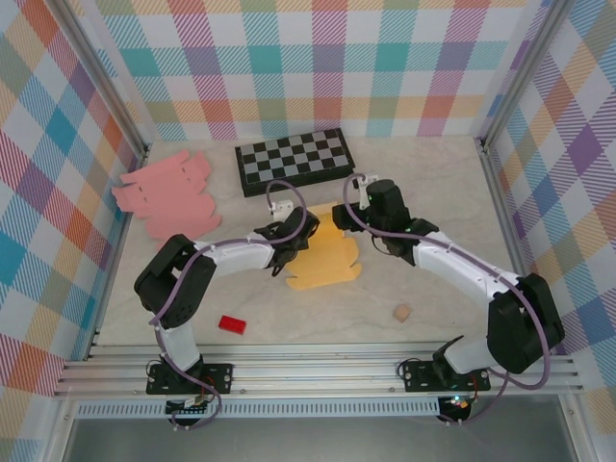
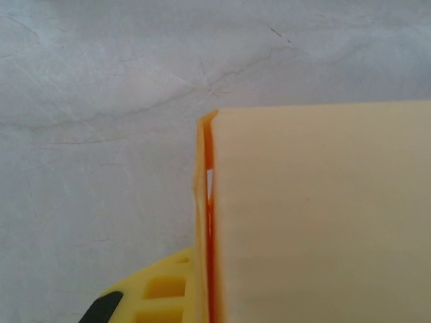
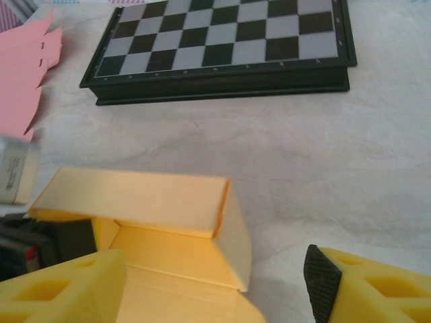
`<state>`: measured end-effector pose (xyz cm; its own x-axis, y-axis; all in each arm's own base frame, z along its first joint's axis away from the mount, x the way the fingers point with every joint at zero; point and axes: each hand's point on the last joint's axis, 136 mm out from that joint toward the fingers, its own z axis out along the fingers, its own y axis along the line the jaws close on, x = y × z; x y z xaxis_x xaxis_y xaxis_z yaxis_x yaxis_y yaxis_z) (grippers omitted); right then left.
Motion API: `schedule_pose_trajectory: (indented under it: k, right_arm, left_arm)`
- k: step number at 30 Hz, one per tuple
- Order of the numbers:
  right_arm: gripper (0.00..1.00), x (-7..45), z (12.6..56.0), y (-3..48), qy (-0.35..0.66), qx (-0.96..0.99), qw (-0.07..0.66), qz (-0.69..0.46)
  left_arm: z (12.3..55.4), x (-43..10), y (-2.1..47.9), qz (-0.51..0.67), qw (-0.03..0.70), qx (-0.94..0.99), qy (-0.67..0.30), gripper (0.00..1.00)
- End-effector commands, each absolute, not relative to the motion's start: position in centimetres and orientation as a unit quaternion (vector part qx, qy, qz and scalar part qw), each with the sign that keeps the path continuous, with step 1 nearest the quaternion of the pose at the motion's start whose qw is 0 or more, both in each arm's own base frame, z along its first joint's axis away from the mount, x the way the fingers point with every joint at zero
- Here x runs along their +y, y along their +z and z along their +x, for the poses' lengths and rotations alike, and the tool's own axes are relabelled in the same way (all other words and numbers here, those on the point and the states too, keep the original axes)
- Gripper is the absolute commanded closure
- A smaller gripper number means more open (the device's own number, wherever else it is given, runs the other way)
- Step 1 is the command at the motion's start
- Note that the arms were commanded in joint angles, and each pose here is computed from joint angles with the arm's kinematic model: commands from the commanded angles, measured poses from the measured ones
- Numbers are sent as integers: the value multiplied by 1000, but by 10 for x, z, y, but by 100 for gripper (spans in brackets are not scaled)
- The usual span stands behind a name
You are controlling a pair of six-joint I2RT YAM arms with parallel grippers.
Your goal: Fold the paper box
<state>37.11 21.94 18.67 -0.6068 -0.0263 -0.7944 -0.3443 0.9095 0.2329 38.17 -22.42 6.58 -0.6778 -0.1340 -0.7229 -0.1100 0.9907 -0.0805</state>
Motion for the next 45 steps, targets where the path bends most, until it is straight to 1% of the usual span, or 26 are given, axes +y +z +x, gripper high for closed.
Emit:
schedule_pose_trajectory:
  k: [1,6,12,19,25,28,31,34,36,38,45]
  right_arm:
    - [32,219,375,175,230,893,380,-69]
    - [37,233,376,160,277,897,338,-60]
    - [45,247,373,145,308,900,302,-64]
    - [48,248,376,136,304,904,294,-61]
    - [55,247,378,131,304,907,285,-52]
    - [55,245,379,126,306,909,279,-40]
    - [52,242,380,125,317,907,276,-26]
    - [51,240,381,127,325,905,273,-15]
    - [53,238,382,127,332,903,271,-6]
    - [57,235,382,125,331,904,269,1]
    - [58,236,381,112,332,910,249,-4]
  left_arm:
    - [392,-232,99,-27,482,875,-33,94]
    - [393,-229,92,-1,501,865,-12,94]
    - [392,-226,79,0,497,868,-4,94]
    - [390,-227,73,3,495,869,-6,94]
    - [389,-227,66,7,489,872,-3,95]
    - [389,-226,63,8,487,873,1,95]
    - [389,-226,61,9,485,875,3,95]
    - [388,-226,59,10,483,875,4,95]
    - [387,-225,57,11,482,876,5,95]
    - [387,-225,56,11,481,876,6,95]
    - [386,-225,52,10,477,879,5,95]
